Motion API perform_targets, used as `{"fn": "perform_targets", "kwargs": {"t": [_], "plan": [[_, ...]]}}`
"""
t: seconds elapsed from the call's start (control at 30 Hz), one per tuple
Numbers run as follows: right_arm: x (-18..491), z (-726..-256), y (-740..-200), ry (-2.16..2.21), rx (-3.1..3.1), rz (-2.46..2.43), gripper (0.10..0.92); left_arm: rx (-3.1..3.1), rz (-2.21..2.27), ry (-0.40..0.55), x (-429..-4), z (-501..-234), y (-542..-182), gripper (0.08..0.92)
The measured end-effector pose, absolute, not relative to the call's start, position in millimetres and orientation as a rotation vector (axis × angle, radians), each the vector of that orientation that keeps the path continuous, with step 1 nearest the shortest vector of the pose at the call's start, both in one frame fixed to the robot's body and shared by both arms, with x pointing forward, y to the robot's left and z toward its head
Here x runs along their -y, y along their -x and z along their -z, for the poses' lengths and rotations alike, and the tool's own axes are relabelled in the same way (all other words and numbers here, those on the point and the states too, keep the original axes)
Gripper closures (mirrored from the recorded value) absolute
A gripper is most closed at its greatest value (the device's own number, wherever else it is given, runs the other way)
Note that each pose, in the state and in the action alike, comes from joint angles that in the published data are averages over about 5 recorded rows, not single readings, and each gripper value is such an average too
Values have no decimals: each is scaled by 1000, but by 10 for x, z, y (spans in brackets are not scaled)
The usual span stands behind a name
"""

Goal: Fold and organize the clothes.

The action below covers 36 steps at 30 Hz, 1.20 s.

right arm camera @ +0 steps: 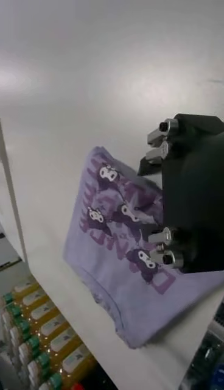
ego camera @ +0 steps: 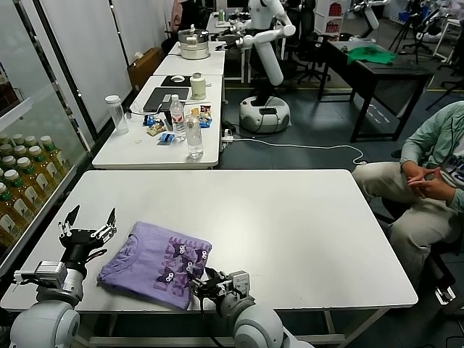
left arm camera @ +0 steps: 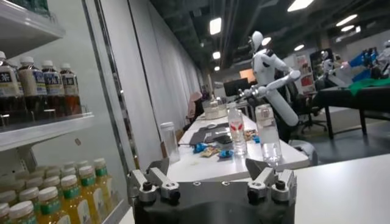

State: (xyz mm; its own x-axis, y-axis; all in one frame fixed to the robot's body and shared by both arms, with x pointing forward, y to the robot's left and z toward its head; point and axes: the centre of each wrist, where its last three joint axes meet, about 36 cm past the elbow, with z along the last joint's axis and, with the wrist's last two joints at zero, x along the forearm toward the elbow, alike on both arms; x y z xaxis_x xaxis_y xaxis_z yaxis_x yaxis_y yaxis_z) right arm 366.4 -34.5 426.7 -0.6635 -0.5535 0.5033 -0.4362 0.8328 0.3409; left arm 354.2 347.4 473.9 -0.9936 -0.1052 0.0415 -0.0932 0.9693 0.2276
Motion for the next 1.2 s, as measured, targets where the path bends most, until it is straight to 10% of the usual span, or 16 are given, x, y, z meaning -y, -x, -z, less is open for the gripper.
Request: {"fn": "perform_targets", "kwargs": {"t": [0.5, 0.93, 1.2], "plan": [[360, -4323, -3800, -693, 2444, 257, 903, 3056, 382, -167, -3515, -4659, -3542, 177], [1385, -4548, -4173, -612, 2619, 109, 909, 3057, 375, -164, -3505, -4562, -3585, 177], [1839, -4572, -4175, -579, 2648, 64, 767, 3062, 395, -148, -3514, -4468, -3586, 177]]}}
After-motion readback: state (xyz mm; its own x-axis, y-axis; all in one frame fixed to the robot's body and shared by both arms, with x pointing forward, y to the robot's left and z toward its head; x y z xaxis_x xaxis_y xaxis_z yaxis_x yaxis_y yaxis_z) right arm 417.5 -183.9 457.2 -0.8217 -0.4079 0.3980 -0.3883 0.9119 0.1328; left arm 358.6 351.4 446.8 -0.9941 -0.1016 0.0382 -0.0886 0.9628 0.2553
